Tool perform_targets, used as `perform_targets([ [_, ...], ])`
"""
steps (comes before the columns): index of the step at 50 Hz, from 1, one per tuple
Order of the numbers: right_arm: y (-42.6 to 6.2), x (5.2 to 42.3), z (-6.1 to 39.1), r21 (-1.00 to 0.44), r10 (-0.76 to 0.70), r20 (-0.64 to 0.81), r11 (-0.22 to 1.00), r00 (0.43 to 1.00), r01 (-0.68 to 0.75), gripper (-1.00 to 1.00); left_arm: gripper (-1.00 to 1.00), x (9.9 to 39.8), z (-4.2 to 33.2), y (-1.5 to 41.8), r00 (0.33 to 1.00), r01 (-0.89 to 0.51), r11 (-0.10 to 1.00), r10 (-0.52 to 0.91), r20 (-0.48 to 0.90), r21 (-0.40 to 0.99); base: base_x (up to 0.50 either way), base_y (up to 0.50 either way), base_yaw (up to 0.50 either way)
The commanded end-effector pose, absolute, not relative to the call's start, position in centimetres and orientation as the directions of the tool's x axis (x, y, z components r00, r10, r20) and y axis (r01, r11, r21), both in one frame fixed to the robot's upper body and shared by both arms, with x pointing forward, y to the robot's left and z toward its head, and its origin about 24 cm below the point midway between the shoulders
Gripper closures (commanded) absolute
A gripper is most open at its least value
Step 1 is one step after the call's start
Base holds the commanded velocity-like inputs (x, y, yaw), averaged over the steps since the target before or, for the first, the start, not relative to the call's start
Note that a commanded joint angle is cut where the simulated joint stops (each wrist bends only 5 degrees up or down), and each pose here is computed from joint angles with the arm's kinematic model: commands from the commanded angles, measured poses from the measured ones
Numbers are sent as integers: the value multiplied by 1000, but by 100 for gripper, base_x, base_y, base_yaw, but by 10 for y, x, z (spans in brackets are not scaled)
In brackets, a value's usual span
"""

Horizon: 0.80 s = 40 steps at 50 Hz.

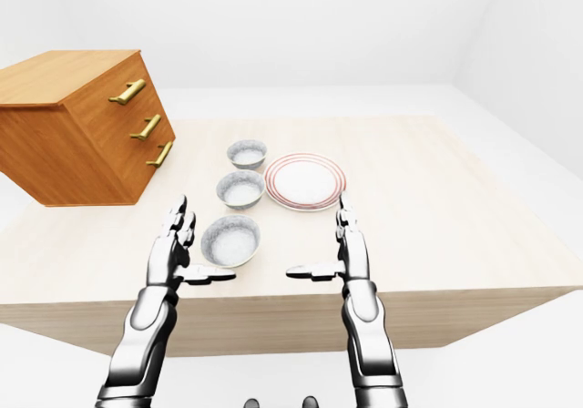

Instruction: Put the bowl in the middle on the plate.

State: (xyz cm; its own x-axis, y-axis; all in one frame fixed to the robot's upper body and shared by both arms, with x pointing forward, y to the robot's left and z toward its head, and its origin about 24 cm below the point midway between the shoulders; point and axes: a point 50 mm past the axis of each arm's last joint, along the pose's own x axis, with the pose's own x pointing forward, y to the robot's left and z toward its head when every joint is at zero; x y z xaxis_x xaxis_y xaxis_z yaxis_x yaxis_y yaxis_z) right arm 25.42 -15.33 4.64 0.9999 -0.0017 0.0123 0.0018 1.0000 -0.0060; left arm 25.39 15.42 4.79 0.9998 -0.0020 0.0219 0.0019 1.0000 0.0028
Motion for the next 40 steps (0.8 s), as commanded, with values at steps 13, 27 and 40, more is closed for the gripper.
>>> perform_targets([
  [13, -162, 254, 93, -47, -1, 167, 999, 986, 9, -100, -100, 257, 91, 169, 987, -2, 1000, 4, 162, -13, 0, 0, 0],
  [27, -163, 242, 173, -115, 42, 491, 993, 870, 17, -100, -100, 247, 179, 191, 856, -63, 997, 79, 512, -48, 0, 0, 0],
  [40, -163, 219, 239, -152, 85, 739, 987, 668, 42, -100, -100, 224, 241, 209, 665, -87, 989, 150, 731, -124, 0, 0, 0],
])
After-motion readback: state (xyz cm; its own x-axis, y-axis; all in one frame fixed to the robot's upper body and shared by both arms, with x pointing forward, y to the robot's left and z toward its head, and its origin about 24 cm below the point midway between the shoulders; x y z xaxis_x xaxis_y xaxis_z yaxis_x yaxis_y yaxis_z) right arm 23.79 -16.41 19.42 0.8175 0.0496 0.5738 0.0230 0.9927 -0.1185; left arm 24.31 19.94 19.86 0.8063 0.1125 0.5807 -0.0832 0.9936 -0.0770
